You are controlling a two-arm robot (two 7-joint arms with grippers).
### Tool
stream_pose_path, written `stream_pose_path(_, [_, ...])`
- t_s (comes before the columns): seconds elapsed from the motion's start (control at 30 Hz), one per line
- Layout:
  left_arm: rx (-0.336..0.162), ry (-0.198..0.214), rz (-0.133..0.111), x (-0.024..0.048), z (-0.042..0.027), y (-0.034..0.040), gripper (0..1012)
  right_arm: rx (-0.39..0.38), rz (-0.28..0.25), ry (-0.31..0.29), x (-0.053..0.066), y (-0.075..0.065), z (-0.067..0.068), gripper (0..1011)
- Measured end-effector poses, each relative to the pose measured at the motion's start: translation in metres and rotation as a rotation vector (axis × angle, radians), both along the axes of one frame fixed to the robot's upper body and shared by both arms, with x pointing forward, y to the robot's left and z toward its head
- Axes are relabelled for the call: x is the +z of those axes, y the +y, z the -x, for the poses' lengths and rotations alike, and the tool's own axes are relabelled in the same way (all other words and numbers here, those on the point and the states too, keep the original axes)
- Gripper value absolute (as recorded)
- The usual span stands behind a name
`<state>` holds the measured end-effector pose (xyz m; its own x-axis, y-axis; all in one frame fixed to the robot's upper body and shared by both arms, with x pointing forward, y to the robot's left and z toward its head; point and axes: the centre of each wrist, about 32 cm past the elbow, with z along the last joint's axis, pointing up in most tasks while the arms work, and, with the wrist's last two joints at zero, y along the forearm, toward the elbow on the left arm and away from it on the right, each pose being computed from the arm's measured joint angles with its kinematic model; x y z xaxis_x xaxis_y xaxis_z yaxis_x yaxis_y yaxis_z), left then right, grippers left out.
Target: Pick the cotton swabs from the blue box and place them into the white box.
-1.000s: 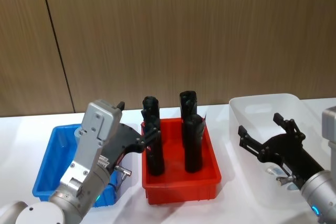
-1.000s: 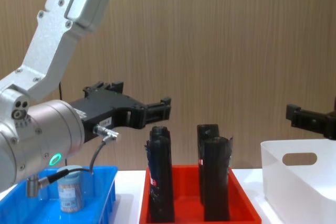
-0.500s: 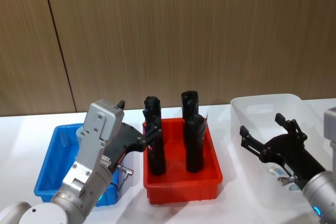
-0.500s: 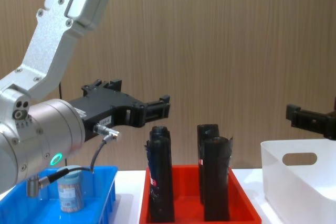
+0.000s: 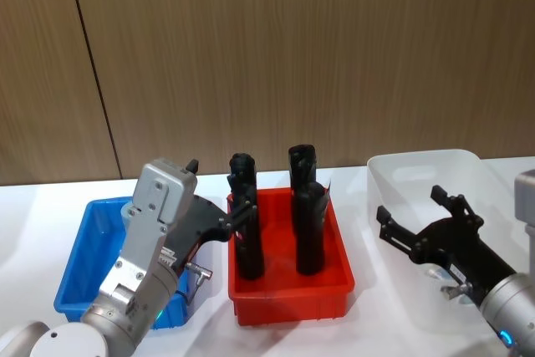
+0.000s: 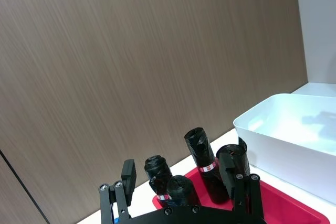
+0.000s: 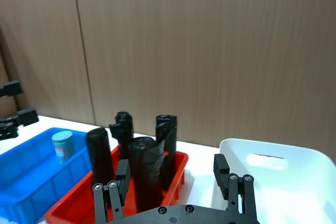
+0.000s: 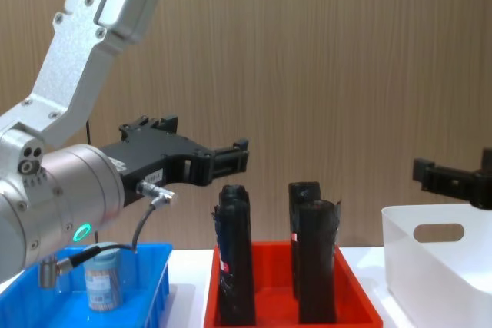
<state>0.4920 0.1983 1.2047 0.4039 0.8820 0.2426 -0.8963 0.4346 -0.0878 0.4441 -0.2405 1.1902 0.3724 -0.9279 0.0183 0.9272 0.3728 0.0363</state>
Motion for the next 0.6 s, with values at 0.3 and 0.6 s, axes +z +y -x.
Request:
stream_pose_path(0.3, [0.0, 0.001, 0.0, -0.0002, 0.0, 0.0001, 1004, 0.087, -0.001, 0.052, 0.005, -0.004, -0.004, 1001])
stream_pose_path(0.6, [0.0, 0.002, -0.001, -0.0003, -0.0001, 0.0001, 1004, 0.163, 0.011, 0.105, 0.007, -0.005, -0.015, 1002])
